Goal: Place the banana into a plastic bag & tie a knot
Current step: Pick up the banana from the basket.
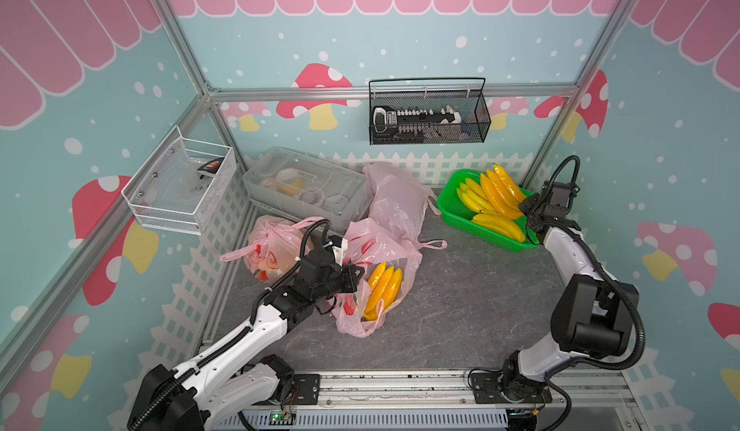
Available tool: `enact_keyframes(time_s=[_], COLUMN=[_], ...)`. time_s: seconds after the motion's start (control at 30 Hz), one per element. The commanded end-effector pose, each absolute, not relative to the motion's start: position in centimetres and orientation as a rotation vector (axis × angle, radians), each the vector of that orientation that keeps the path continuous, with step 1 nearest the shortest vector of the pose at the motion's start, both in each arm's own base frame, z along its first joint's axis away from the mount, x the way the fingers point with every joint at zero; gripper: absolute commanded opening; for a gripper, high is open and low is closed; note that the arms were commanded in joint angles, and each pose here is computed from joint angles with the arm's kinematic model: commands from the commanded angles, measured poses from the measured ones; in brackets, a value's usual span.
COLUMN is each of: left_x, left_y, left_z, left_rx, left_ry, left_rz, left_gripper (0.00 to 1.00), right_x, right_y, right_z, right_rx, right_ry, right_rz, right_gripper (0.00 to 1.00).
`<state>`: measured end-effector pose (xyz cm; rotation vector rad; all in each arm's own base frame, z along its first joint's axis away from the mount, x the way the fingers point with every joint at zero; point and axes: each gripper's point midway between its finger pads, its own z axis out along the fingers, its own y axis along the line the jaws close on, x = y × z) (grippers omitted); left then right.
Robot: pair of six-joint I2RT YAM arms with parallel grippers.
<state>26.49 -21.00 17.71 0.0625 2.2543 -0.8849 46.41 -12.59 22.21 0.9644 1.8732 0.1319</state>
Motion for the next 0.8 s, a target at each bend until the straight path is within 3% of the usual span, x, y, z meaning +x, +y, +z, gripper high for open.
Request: enact_keyframes(time_s=[0.0, 0.77], left_x=[26.8, 29.3], left_y=[-21.3, -24.8], left_z=[19.1, 21.0], left_rx=[0.056, -0.033], left_ry=[2.238, 2.289], left_rz=[-0.875, -0.848], left_gripper=[0.0, 0.0], right_x=[45.4, 27.2], right_y=[-9.2, 6.8], right_z=[23.8, 24.8], right_rx=[0.882, 0.277], right_ry=[1.852, 2.172], right_rz=[0.226, 0.442], right_gripper=[0.0, 0.0])
